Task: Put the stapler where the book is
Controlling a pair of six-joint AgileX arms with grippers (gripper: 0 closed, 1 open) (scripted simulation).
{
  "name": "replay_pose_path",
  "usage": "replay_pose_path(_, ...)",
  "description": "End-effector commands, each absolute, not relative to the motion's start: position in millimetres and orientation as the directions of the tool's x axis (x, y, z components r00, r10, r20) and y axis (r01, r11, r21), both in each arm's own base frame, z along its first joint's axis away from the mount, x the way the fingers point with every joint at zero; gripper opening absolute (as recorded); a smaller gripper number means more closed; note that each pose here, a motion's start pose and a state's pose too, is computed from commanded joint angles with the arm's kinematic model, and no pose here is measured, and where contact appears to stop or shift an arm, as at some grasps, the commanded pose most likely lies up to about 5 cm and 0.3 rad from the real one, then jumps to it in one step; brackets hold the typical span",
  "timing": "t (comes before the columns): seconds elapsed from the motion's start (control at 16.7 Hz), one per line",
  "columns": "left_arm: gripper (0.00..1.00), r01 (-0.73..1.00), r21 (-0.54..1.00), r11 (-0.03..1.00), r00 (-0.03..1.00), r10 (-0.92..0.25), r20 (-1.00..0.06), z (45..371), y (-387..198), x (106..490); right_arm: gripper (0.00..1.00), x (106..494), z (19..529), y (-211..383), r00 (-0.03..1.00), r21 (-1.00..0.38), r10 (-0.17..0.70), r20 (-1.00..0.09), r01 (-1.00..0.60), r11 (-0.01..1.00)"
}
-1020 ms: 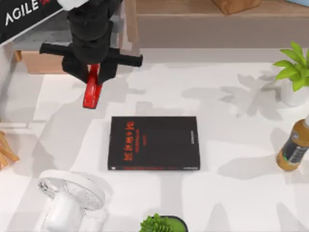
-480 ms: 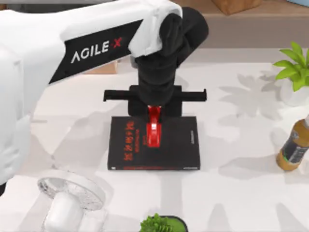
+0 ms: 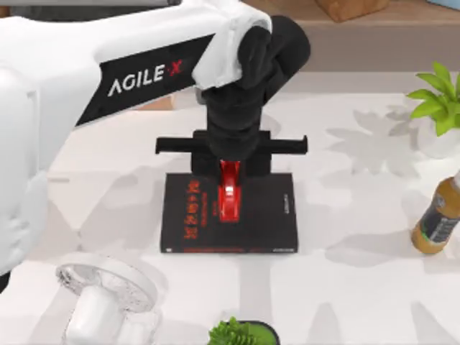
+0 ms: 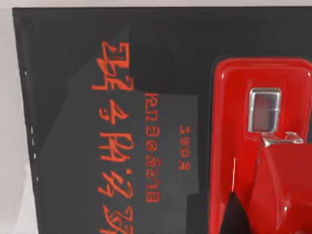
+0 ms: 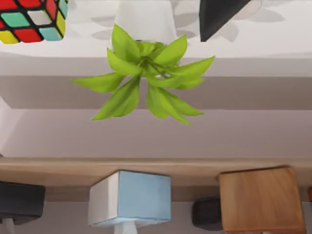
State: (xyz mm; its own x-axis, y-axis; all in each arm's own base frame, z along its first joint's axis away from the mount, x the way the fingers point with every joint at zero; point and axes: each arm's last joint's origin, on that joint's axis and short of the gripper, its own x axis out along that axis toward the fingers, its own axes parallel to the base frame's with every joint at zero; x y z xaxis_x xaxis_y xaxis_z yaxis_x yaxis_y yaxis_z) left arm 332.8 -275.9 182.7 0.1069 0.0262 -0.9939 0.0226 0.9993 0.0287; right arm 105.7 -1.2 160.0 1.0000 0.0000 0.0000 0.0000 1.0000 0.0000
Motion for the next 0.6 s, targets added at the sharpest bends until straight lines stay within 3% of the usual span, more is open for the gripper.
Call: replay_pose_path(0.6,0.0,0.024,0.031,0.999,0.103,0.029,-0.994,157,-276,334,1.0,106,160,-1,1.0,0.0,0.0,0.0,0.0,1.0)
